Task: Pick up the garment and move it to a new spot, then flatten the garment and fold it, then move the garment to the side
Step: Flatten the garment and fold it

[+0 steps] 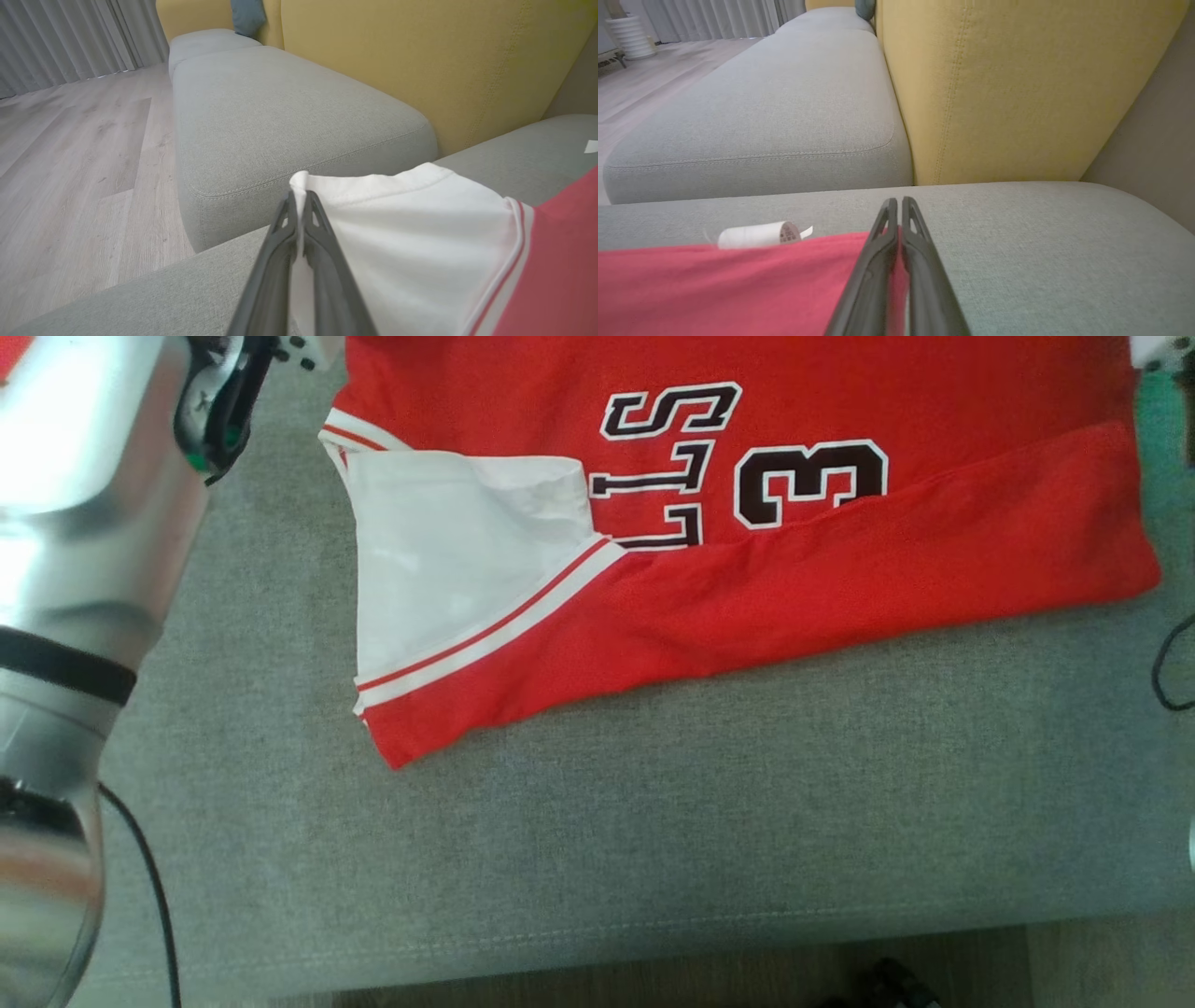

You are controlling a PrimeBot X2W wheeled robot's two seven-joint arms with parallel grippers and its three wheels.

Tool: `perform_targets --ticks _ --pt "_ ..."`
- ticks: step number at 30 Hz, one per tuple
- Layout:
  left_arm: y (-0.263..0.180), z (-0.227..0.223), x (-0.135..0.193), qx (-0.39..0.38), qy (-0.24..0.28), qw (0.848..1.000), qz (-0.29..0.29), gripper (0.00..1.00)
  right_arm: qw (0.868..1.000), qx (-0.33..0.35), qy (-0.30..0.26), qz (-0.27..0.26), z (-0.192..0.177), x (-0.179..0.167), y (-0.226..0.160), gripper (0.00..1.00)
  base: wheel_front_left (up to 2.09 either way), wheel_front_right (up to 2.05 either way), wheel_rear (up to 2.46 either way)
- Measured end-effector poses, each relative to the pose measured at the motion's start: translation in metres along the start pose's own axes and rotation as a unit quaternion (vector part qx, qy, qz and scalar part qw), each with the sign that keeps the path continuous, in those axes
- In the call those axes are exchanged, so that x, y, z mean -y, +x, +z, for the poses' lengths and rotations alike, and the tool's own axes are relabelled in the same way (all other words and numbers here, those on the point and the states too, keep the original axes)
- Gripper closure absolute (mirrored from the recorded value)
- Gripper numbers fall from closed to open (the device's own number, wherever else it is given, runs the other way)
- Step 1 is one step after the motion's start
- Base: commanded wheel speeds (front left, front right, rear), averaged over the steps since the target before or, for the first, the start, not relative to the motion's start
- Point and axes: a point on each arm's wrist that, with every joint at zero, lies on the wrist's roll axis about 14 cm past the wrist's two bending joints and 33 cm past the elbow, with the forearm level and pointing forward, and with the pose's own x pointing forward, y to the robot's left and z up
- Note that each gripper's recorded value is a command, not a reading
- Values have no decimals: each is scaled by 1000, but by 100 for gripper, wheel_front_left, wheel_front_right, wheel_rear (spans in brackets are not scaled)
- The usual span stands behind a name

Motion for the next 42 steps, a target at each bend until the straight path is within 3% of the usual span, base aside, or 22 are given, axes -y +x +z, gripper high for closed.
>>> perform_targets --ticks 9,22,31,37,42 --pt "-23 -5 10 -11 23 999 -25 100 1000 20 15 10 2 -6 -16 100 0 0 0" --pt "-103 -14 40 -49 43 996 -63 100 997 -53 43 26 -32 -6 -72 100 0 0 0" --pt "-164 -26 73 -94 45 990 -98 100 992 -116 27 34 -55 2 -104 100 0 0 0" --pt "-187 -41 87 -126 37 985 -110 100 991 -131 23 33 -58 7 -108 100 0 0 0" --pt "-197 -49 102 -142 35 981 -127 100 984 -171 10 39 -80 6 -122 100 0 0 0"
